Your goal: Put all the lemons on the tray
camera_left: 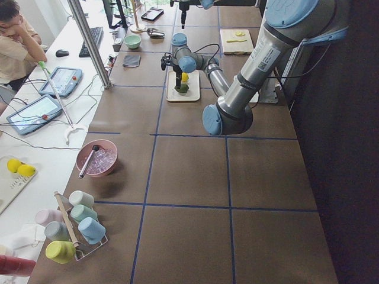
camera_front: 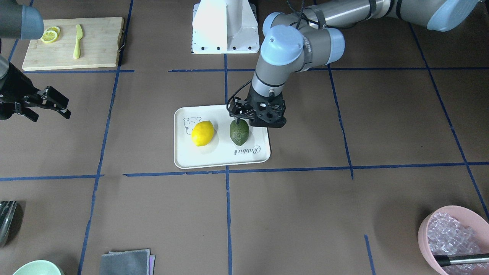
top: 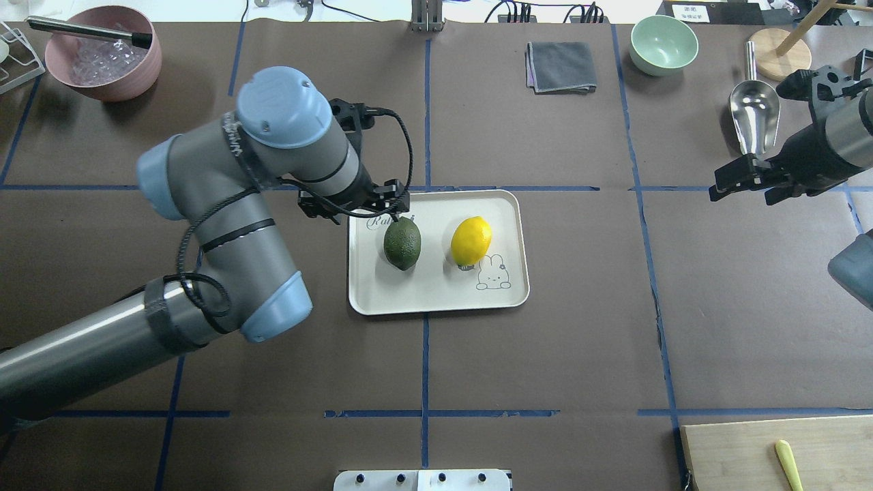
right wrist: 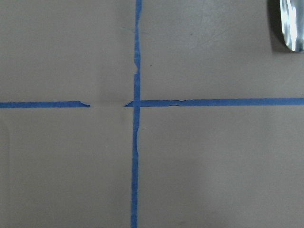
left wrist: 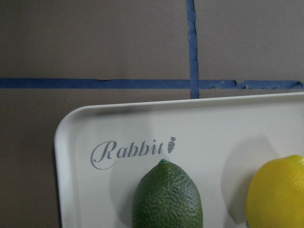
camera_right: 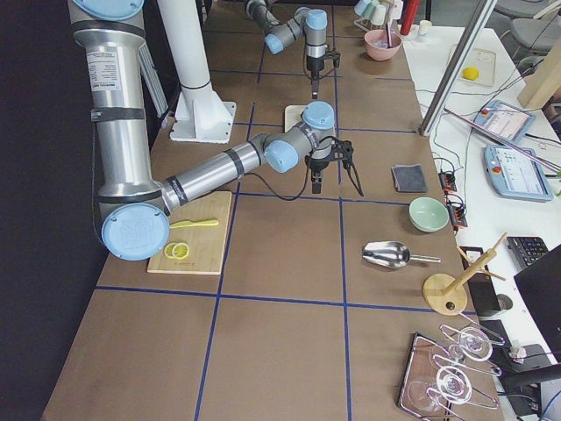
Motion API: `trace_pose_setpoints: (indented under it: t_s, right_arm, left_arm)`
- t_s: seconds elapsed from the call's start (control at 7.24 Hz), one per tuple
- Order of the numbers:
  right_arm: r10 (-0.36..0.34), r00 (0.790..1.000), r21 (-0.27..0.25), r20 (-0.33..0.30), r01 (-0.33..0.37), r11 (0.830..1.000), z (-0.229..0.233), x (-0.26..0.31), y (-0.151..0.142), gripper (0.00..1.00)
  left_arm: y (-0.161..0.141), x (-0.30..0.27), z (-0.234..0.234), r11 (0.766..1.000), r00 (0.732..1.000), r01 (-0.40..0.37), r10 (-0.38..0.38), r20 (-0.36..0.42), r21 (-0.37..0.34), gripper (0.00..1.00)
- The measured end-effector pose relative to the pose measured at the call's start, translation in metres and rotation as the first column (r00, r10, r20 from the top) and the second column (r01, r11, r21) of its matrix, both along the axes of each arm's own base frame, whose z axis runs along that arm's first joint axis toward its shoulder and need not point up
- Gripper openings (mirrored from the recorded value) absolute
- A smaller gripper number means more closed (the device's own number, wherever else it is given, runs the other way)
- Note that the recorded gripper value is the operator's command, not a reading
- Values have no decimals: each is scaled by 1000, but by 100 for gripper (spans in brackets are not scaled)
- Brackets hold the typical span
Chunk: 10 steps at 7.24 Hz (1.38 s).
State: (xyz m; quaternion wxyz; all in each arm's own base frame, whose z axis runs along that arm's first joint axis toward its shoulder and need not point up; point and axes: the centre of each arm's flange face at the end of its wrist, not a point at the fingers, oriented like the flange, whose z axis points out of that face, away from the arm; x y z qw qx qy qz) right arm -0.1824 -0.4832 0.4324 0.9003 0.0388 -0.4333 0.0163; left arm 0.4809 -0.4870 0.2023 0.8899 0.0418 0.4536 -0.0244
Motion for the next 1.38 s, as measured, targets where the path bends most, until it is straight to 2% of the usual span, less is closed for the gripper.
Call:
trace_pose_setpoints:
  t_s: [0.14,0.41,0.55,0.83,0.97,1.11,1.38]
  right_arm:
    - [-14,1000,22,-20,15,1000,19,19,-3,100]
    - [-36,997,54,-70,40,998,65,65,-6,100]
    - [-51,995,62,-86,57,996,93,90,-8,100]
    - [-91,990,73,-107,99,992,155,139,-15,100]
    - [-102,988,79,-115,112,991,181,163,-16,100]
    - [-115,986,83,-120,125,989,201,185,-14,100]
    - [-145,981,72,-126,154,985,215,213,-13,100]
  left_arm:
    - [6,-45,23,1000,1000,5,-6,13,30,100]
    - [22,-134,86,989,996,-57,46,81,140,100]
    - [15,-189,129,978,987,-113,91,130,177,100]
    - [-4,-317,228,939,954,-244,187,233,242,100]
    - [-15,-381,277,919,935,-293,218,281,262,100]
    - [-23,-439,326,910,921,-323,239,307,261,100]
    - [-23,-522,404,924,920,-314,239,309,220,100]
